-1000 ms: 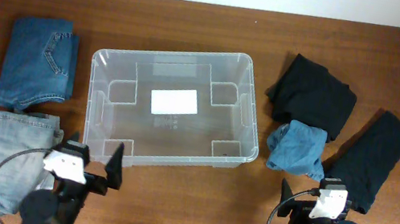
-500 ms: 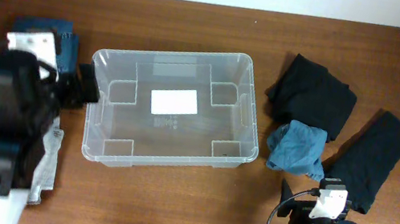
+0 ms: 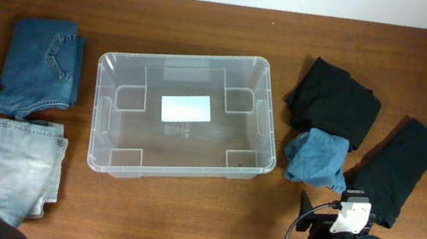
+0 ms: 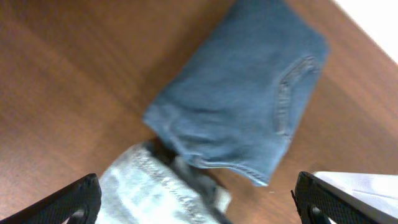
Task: Pack container
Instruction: 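Move the left gripper to the dark-blue jeans and grasp them, then lift the dark-blue jeans with the left gripper and lower into the bin, then release the jeans and flatten them inside the bin with the left gripper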
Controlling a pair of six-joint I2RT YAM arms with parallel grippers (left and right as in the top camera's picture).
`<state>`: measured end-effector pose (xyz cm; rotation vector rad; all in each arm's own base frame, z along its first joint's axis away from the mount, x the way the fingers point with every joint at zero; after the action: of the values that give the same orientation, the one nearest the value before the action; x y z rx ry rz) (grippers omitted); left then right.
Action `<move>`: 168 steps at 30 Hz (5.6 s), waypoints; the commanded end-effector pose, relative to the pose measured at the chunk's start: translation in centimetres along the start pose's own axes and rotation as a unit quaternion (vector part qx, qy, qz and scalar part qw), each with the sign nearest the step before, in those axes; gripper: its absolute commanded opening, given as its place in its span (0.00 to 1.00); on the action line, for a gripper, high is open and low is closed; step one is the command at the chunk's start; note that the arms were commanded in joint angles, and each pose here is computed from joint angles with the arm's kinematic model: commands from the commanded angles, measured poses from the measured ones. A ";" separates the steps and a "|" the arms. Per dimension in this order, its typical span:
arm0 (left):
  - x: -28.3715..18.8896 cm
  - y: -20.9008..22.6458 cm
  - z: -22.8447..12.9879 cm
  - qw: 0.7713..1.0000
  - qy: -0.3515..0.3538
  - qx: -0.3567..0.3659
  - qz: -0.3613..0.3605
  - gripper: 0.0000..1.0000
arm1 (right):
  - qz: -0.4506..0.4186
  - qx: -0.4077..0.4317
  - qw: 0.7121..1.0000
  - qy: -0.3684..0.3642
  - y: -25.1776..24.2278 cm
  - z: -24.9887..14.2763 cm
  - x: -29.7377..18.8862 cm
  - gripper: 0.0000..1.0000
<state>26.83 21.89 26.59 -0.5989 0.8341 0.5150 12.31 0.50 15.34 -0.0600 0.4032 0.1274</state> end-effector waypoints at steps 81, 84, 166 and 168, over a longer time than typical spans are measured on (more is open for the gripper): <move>-10.0 -11.4 7.2 0.922 -0.018 0.160 -0.351 0.00 | 0.000 -0.001 1.000 0.001 0.0 -0.2 0.1 0.98; -14.3 -15.3 4.8 0.908 -0.021 0.179 -0.378 0.00 | 0.000 -0.001 1.000 0.001 0.0 -0.2 0.1 0.98; 3.5 -16.5 -17.7 0.962 0.026 0.201 0.186 0.01 | 0.000 -0.001 1.000 0.001 0.0 -0.2 0.1 0.98; 3.6 -16.4 -17.6 0.962 0.028 0.199 0.184 0.38 | 0.000 -0.001 1.000 0.001 0.0 -0.2 0.1 0.98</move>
<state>30.28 -2.15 18.64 -0.1389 1.1165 0.5831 12.31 0.50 15.34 -0.0601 0.4028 0.1274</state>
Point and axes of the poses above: each gripper's point midway between its finger pads, its own x axis out along the fingers, its own y axis along the line the jaws close on, z = x × y, the point moved 10 cm from there along -x, back along the fingers, and after that the axes turned 4 degrees about -x, right-handed, at the moved point
